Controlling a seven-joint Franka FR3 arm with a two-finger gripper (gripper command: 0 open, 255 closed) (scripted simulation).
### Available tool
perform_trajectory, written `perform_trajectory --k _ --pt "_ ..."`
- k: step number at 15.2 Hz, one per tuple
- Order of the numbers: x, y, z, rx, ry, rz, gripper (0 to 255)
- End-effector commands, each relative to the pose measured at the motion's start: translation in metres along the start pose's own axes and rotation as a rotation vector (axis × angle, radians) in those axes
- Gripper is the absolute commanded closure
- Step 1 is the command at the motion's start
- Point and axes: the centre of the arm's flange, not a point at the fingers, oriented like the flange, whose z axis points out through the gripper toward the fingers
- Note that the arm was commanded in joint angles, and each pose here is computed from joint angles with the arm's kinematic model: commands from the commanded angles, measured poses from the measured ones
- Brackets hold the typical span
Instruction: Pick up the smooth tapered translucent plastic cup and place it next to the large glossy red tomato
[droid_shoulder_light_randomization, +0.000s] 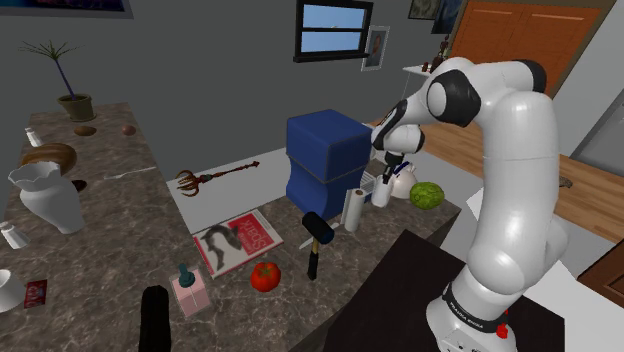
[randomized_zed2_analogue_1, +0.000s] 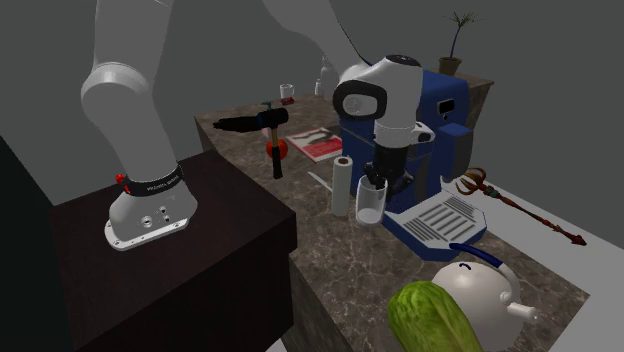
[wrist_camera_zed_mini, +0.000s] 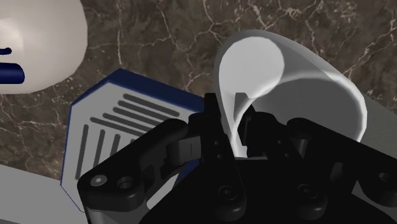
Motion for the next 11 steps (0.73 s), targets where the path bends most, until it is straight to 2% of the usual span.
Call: perform_trajectory --k 1,11 --pt "0.001 0.002 -0.010 0.000 0.000 0.000 255" --pt "0.003 0.004 -0.063 0.000 0.000 0.000 255"
